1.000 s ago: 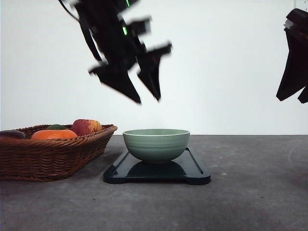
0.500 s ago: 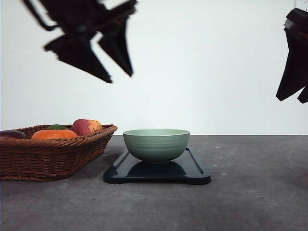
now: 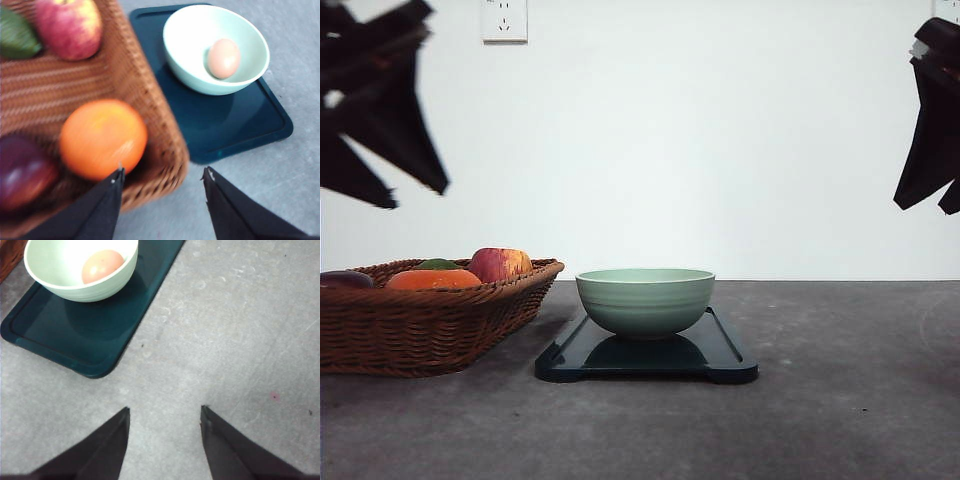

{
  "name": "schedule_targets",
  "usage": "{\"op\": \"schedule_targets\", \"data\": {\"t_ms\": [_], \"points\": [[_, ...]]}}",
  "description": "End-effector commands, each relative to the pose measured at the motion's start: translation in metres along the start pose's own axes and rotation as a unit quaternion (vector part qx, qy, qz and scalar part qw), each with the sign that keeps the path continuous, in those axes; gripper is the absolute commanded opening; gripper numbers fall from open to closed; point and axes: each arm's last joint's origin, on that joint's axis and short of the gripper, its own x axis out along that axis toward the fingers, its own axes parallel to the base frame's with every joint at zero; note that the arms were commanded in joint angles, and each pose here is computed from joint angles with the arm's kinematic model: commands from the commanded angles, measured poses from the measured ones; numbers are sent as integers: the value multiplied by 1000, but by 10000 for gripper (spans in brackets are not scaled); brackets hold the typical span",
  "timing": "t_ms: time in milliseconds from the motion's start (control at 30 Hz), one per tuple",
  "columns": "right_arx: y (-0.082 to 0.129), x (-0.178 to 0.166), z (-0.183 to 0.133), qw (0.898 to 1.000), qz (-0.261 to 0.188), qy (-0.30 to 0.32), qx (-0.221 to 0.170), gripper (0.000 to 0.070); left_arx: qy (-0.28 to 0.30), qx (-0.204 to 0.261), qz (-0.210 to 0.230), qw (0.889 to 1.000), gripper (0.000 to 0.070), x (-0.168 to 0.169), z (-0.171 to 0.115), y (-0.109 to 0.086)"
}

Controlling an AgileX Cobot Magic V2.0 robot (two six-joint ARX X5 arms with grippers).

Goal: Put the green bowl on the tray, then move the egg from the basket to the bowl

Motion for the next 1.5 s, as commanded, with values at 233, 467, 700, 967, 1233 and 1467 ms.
{"op": "schedule_targets", "data": {"t_ms": [233,467,700,967,1233,1467], "points": [[2,0,6,999,10,-21,-33,280,-32,-32,50,998,315,-20,-20,16],[3,0,7,998,20,-29,-42,280,-69,-45,97,992,310,-35,-19,28],[3,0,7,998,20,-30,-42,280,-74,-49,130,988,310,-41,-19,38],[3,0,7,999,25,-27,-39,16,-37,-49,137,989,12,-40,-26,39],[4,0,6,998,35,-22,-36,17,-36,-49,138,989,18,-40,-26,39],[4,0,6,998,35,-21,-36,17,-36,-49,138,989,18,-40,-26,39]]}}
